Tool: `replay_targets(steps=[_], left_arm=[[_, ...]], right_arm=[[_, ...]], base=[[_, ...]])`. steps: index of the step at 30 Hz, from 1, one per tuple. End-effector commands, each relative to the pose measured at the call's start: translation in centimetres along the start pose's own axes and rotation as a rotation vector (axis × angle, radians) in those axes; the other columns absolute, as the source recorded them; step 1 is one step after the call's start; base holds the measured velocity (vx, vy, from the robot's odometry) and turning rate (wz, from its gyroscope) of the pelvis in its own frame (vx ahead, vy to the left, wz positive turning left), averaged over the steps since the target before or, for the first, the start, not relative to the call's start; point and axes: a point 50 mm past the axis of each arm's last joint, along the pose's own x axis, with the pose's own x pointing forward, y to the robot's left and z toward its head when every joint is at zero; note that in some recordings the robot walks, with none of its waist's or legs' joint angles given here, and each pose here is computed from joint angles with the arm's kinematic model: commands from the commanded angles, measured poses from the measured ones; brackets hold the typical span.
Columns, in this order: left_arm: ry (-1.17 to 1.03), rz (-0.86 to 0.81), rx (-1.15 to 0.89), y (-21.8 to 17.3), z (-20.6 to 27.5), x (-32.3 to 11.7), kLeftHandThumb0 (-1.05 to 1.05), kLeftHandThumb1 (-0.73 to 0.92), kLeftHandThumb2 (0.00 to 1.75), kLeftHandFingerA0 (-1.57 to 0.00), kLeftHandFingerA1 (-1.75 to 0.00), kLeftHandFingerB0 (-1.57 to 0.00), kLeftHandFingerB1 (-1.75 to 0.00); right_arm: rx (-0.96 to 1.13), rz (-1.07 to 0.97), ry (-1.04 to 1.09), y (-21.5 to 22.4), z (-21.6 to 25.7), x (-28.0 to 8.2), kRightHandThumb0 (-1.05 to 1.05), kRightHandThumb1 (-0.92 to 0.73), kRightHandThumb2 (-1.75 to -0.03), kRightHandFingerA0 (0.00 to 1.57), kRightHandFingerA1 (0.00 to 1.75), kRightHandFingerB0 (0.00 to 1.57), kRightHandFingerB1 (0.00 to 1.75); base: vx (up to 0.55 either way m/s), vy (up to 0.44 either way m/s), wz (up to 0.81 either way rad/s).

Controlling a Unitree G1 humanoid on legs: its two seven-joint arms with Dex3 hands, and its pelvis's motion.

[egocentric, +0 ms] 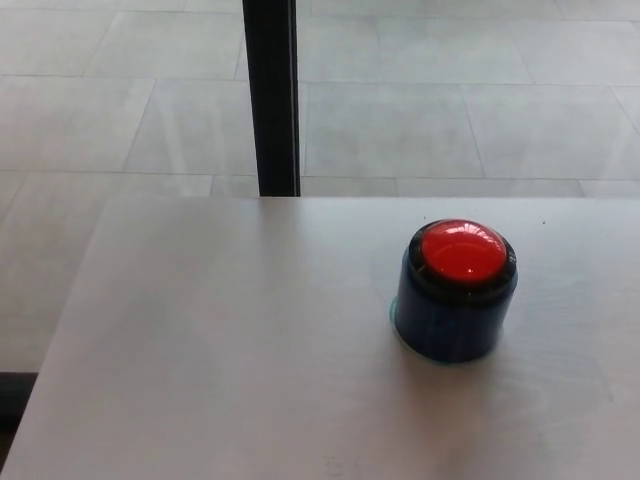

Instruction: The robot uses its right hand to press the red button kept in the middle of the desk

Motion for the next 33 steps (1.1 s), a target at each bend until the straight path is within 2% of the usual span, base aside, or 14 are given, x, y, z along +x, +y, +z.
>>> replay_targets(steps=[1, 2, 4, 5, 8, 11, 16, 21, 22, 23, 24, 26, 27, 33], left_arm=[[0.008, 0.005, -0.01, 0.5, 0.0, 0.0, -0.74, 0.92, 1.2, -0.35, -1.14, -0.18, -0.84], [0.006, 0.007, -0.008, 0.5, -0.1, 0.0, -0.73, 0.92, 1.24, -0.48, -0.95, -0.25, -0.75], [0.008, 0.01, -0.004, 0.5, -0.1, 0.0, -0.73, 0.92, 1.24, -0.49, -0.95, -0.26, -0.75], [0.009, 0.012, 0.004, 0.5, 0.0, 0.0, -0.74, 0.92, 1.19, -0.37, -1.18, -0.22, -0.89], [0.018, 0.02, 0.007, 0.5, -0.1, 0.0, -0.72, 0.92, 1.19, -0.39, -1.2, -0.29, -0.95], [0.01, 0.01, -0.006, 0.5, -0.1, 0.0, -0.72, 0.92, 1.19, -0.4, -1.21, -0.25, -0.92], [0.013, 0.015, -0.017, 0.6, -0.1, 0.0, -0.73, 0.92, 1.17, -0.35, -1.15, -0.24, -0.89], [0.0, 0.003, -0.004, 0.5, -0.1, -0.1, -0.75, 0.92, 1.2, -0.37, -1.15, -0.18, -0.84], [0.0, 0.011, 0.002, 0.5, 0.0, 0.0, -0.73, 0.92, 1.24, -0.52, -0.97, -0.28, -0.77], [0.001, 0.006, -0.006, 0.6, 0.0, 0.0, -0.74, 0.92, 1.25, -0.49, -0.96, -0.26, -0.76], [0.004, 0.0, -0.009, 0.6, 0.0, 0.0, -0.44, 0.85, 1.42, -0.29, -0.79, 0.0, -0.6], [0.004, 0.006, -0.012, 0.6, 0.0, 0.0, -0.44, 0.86, 1.42, -0.3, -0.79, -0.01, -0.6], [0.008, 0.014, 0.016, 0.6, 0.2, 0.0, -0.73, 0.92, 1.19, -0.39, -1.18, -0.23, -0.9], [0.002, 0.004, 0.025, 0.5, 0.2, 0.0, -0.72, 0.92, 1.2, -0.38, -1.17, -0.25, -0.88]], right_arm=[[-0.002, 0.223, 0.14, 4.9, -3.6, -1.1, -0.17, -0.43, -1.37, 0.95, 1.75, 0.78, 1.47], [-0.044, 0.267, 0.167, 5.9, -5.4, -1.9, -0.16, -0.42, -1.39, 0.98, 1.75, 0.8, 1.45], [-0.071, 0.3, 0.195, 6.8, -7.2, -2.7, -0.15, -0.43, -1.38, 1.0, 1.75, 0.86, 1.42], [-0.095, 0.318, 0.214, 7.3, -8.3, -3.2, -0.14, -0.42, -1.38, 1.01, 1.75, 0.88, 1.41], [-0.188, 0.373, 0.253, 8.0, -10.4, -4.2, -0.17, -0.41, -1.37, 0.99, 1.75, 0.85, 1.44], [-0.238, 0.409, 0.283, 8.6, -12.6, -5.5, -0.17, -0.43, -1.32, 0.99, 1.75, 0.85, 1.41], [-0.247, 0.467, 0.32, 9.7, -14.6, -7.0, -0.21, -0.41, -1.34, 0.98, 1.75, 0.78, 1.53], [-0.292, 0.499, 0.35, 9.9, -16.2, -8.1, -0.22, -0.51, -1.22, 0.97, 1.75, 0.73, 1.58], [-0.322, 0.498, 0.381, 9.9, -16.9, -8.4, -0.22, -0.56, -1.21, 0.97, 1.75, 0.72, 1.54], [-0.326, 0.501, 0.384, 9.7, -17.1, -8.5, -0.22, -0.56, -1.21, 0.97, 1.75, 0.74, 1.51], [-0.332, 0.502, 0.391, 9.4, -17.4, -8.7, -0.21, -0.56, -1.23, 0.96, 1.75, 0.75, 1.52], [-0.339, 0.5, 0.4, 9.2, -17.7, -8.8, -0.19, -0.52, -1.27, 0.96, 1.75, 0.77, 1.52], [-0.355, 0.491, 0.421, 8.9, -18.1, -8.9, -0.19, -0.53, -1.25, 0.95, 1.75, 0.77, 1.52], [-0.35, 0.463, 0.459, 8.1, -19.2, -9.5, -0.18, -0.55, -1.23, 0.94, 1.75, 0.78, 1.52]], base=[[0.0, 0.0, 0.0], [0.0, 0.0, 0.0], [0.0, 0.0, 0.0], [0.0, 0.0, 0.0], [-0.02, -0.004, 0.03], [-0.02, -0.004, 0.03], [0.0, 0.0, 0.0], [0.0, 0.0, 0.0], [0.0, 0.0, 0.0], [0.0, 0.0, 0.0], [0.0, 0.0, 0.0], [0.0, 0.0, 0.0], [0.0, 0.0, 0.0], [0.0, 0.0, 0.0]])
